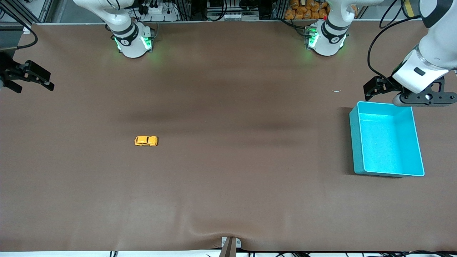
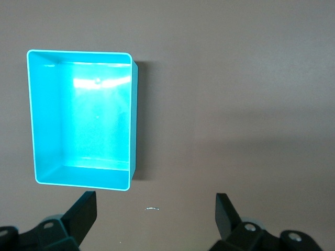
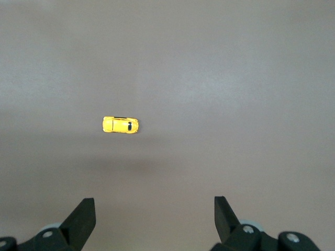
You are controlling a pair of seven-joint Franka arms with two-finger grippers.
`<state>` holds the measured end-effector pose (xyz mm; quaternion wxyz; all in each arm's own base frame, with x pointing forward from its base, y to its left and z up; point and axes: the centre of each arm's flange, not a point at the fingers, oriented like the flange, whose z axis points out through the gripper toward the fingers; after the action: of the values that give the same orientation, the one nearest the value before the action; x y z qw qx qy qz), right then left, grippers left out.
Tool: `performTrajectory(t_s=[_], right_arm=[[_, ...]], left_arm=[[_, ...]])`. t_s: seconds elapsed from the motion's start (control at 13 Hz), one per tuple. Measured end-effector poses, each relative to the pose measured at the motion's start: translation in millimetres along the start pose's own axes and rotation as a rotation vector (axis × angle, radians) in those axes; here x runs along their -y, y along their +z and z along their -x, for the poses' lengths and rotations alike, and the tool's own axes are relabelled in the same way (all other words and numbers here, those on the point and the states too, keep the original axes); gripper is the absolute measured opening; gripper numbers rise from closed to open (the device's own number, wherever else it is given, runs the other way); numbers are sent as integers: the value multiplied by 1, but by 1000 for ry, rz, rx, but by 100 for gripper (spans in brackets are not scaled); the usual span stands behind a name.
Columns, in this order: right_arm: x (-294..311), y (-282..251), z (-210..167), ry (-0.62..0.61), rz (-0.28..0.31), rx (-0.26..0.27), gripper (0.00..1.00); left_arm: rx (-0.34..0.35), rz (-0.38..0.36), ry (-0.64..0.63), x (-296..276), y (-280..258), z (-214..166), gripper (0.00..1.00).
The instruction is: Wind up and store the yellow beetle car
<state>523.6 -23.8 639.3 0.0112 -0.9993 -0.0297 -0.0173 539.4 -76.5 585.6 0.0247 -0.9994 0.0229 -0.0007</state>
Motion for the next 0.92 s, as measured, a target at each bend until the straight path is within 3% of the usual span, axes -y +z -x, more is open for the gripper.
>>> performTrajectory(t_s=[0.62, 0.92], right_arm=[[3, 4, 0, -5, 0, 9, 100], [26, 41, -9, -68, 2, 20, 100]], left_arm=[[-2, 0, 0, 0, -1, 0, 100], [-3, 0, 0, 0, -1, 0, 100]])
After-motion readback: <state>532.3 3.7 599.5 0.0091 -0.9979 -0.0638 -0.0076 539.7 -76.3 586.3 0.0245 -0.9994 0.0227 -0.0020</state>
